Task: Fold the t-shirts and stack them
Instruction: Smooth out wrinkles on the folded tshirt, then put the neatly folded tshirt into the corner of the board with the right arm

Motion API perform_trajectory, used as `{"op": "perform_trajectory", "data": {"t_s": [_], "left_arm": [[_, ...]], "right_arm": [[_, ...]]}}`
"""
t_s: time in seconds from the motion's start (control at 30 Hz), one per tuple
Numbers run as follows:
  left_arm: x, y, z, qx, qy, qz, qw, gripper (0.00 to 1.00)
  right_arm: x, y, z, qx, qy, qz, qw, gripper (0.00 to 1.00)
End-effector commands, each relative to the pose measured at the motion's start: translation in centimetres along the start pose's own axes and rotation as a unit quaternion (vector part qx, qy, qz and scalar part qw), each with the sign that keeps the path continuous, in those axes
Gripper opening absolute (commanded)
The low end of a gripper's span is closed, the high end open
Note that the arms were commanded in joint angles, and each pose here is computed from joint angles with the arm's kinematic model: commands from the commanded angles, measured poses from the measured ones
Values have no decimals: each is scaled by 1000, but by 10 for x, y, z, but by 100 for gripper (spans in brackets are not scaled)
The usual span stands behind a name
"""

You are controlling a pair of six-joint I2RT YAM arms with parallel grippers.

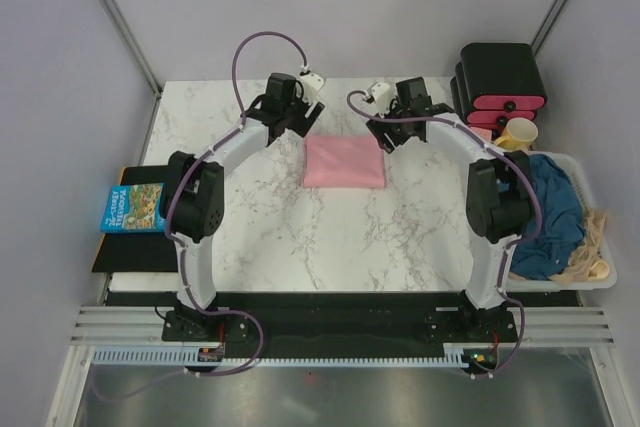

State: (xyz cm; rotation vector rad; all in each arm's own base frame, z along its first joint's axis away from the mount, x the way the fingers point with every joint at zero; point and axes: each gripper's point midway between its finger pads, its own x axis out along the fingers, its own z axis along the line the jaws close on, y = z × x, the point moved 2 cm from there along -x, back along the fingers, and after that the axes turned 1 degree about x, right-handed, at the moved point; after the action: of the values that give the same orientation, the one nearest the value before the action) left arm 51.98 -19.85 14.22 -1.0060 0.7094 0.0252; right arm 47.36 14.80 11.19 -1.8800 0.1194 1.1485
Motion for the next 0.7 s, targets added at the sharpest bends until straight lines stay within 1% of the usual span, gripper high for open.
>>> {"op": "perform_trajectory", "data": {"t_s": [0.0, 0.07, 0.1, 0.17, 0.2, 0.23, 0.27, 0.3, 0.33, 0.37, 0.43, 0.5, 0.57, 0.6, 0.63, 0.67], "left_arm": [[-36, -48, 28, 10, -53, -60, 997, 87], [-53, -56, 43, 21, -84, -57, 995, 87], [-60, -53, 46, 26, -89, -43, 995, 87], [-77, -51, 60, 27, -104, -33, 994, 87], [-95, -55, 66, 25, -108, -38, 993, 87], [-101, -48, 67, 25, -104, -31, 994, 87], [-109, -43, 72, 31, -112, -23, 993, 87], [-126, -47, 78, 36, -124, -27, 991, 87], [-131, -33, 78, 44, -133, -3, 990, 87], [-139, -29, 81, 52, -138, 2, 989, 87], [-158, -18, 83, 55, -147, 6, 988, 87], [-171, -8, 89, 51, -157, 10, 986, 87], [-186, 3, 94, 51, -171, 17, 984, 87], [-191, 6, 96, 51, -177, 18, 983, 87], [-194, 14, 96, 51, -178, 24, 982, 87], [-205, 15, 103, 51, -188, 21, 981, 87]], "right_arm": [[-31, -15, -6, -23, 39, -22, 999, 71], [-43, -13, -2, -67, 53, -13, 996, 72], [-50, -10, -6, -87, 70, -1, 994, 71], [-65, -3, 0, -140, 64, 14, 988, 58], [-71, -2, 5, -159, 52, 18, 986, 53], [-81, 0, 9, -173, 45, 25, 984, 41], [-87, -1, 11, -197, 43, 26, 979, 33], [-92, -1, 15, -209, 37, 27, 977, 21], [-101, -2, 22, -222, 22, 26, 975, 5], [-106, -5, 31, -246, 9, 23, 969, 4], [-113, -4, 45, -271, -9, 29, 962, 24], [-113, -5, 62, -297, -16, 34, 954, 48], [-112, 3, 82, -323, -33, 42, 945, 59], [-110, 5, 89, -338, -38, 44, 939, 67], [-108, 12, 97, -351, -46, 52, 934, 68], [-106, 12, 109, -366, -53, 48, 928, 69]]}}
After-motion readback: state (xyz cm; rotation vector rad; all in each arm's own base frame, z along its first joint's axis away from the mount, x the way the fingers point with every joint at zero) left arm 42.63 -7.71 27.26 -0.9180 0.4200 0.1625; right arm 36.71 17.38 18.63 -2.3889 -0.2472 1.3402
